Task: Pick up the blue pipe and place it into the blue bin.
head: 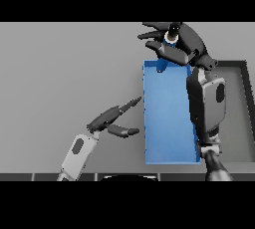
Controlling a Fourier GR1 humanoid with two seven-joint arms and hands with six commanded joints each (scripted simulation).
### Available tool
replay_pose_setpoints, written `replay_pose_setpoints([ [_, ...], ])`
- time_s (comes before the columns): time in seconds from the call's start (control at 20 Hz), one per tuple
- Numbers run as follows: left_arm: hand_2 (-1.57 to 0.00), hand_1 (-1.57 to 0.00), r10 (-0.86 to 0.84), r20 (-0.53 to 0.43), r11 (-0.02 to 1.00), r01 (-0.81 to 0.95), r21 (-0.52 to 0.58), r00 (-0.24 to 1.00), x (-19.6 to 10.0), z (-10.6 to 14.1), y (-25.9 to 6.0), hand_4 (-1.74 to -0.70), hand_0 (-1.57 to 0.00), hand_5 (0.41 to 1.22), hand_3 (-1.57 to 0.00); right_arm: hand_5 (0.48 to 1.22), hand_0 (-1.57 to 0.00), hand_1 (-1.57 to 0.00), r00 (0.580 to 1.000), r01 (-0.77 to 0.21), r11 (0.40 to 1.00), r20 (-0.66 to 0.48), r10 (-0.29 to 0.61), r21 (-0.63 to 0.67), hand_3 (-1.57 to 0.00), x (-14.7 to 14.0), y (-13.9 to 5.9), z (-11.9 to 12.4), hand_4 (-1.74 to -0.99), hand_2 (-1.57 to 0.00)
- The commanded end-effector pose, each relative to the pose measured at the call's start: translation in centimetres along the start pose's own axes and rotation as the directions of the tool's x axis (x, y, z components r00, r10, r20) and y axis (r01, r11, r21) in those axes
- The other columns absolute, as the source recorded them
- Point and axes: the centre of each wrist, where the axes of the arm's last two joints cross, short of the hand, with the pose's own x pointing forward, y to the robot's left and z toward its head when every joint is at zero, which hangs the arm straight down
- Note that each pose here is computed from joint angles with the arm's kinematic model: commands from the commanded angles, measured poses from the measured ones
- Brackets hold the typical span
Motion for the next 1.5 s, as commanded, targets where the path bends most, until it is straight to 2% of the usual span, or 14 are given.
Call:
replay_pose_setpoints([
  [0.0,0.00,0.00,-0.006,-0.004,1.000,0.006,0.001,1.000,0.0,0.0,0.0,-0.95,0.00,0.474,0.00,1.221,-1.57,-1.57,0.999,-0.017,0.999,-0.037,0.015,-0.041,-1.57,-0.4,-0.6,0.2,-1.499,-1.57],
  [0.25,0.00,0.00,-0.019,0.002,1.000,0.019,0.010,1.000,-0.4,-0.3,0.2,-0.94,0.00,0.463,0.00,1.221,-1.57,-1.57,0.974,-0.058,0.986,-0.224,0.021,-0.158,-1.57,-4.6,-3.3,2.8,-1.499,-1.57],
  [0.4,0.00,0.00,-0.026,0.003,0.999,0.026,0.018,1.000,-0.3,-0.5,0.1,-0.93,0.00,0.460,0.00,1.221,-1.57,-1.57,0.939,-0.084,0.976,-0.343,0.010,-0.202,-1.57,-6.9,-3.3,4.6,-1.500,-1.57],
  [0.75,0.00,0.00,-0.050,0.008,0.998,0.049,0.038,0.999,-0.6,-0.2,0.8,-0.93,0.00,0.467,0.00,1.221,-1.57,-1.57,0.819,-0.146,0.929,-0.568,-0.080,-0.341,-1.57,-12.3,-3.5,8.6,-1.499,-1.57],
  [0.9,0.00,0.00,-0.055,0.026,0.998,0.054,0.039,0.998,-0.6,-0.1,0.1,-0.92,0.00,0.476,0.00,1.221,-1.57,-1.57,0.758,-0.120,0.923,-0.634,-0.152,-0.365,-1.57,-15.2,-3.1,9.2,-1.497,-1.57],
  [0.95,0.00,0.00,-0.056,0.019,0.998,0.055,0.041,0.998,-0.5,-0.4,0.2,-0.92,0.00,0.478,0.00,1.221,-1.57,-1.57,0.737,-0.124,0.923,-0.656,-0.160,-0.364,-1.26,-15.7,-3.2,9.5,-1.546,-1.57],
  [1.0,0.00,0.00,-0.056,0.016,0.998,0.055,0.040,0.998,-0.6,-0.3,0.3,-0.92,0.00,0.480,0.00,1.221,-1.57,-1.57,0.710,-0.120,0.920,-0.680,-0.183,-0.373,-1.01,-16.6,-3.2,9.8,-1.585,-1.57],
  [1.1,0.00,0.00,-0.059,0.022,0.998,0.058,0.037,0.998,-0.3,-0.4,0.3,-0.92,0.00,0.484,0.00,1.221,-1.57,-1.57,0.658,-0.119,0.915,-0.721,-0.217,-0.384,-0.64,-17.9,-3.1,10.4,-1.641,-1.57],
  [1.15,0.00,0.00,-0.065,0.016,0.997,0.064,0.043,0.998,-0.5,-0.4,0.5,-0.92,0.00,0.486,0.00,1.221,-1.57,-1.57,0.634,-0.116,0.911,-0.736,-0.239,-0.395,-0.51,-18.4,-3.2,10.4,-1.661,-1.57],
  [1.2,0.00,0.00,-0.059,0.019,0.997,0.058,0.050,0.998,-0.5,-0.2,0.8,-0.92,0.00,0.489,0.00,1.171,-1.57,-1.57,0.621,-0.102,0.905,-0.737,-0.267,-0.414,-0.41,-18.5,-3.5,10.5,-1.677,-1.57],
  [1.25,0.00,0.00,-0.060,0.021,0.997,0.059,0.042,0.998,-0.4,-0.4,0.6,-0.92,0.00,0.491,0.00,1.161,-1.57,-1.57,0.583,-0.102,0.894,-0.755,-0.301,-0.435,-0.45,-19.0,-3.5,10.4,-1.626,-1.52],
  [1.35,0.00,0.00,-0.059,0.020,0.997,0.058,0.047,0.998,-0.4,-0.5,0.5,-0.92,0.00,0.493,0.00,1.148,-1.08,-1.03,0.538,-0.105,0.881,-0.771,-0.341,-0.462,-0.29,-18.9,-3.8,10.6,-1.469,-0.99],
  [1.45,0.00,0.00,-0.054,0.018,0.998,0.054,0.044,0.998,-0.6,-0.5,0.2,-0.92,0.00,0.493,0.00,1.125,-0.69,-0.66,0.513,-0.123,0.879,-0.788,-0.342,-0.461,-0.19,-18.2,-3.5,10.2,-1.370,-0.63],
])
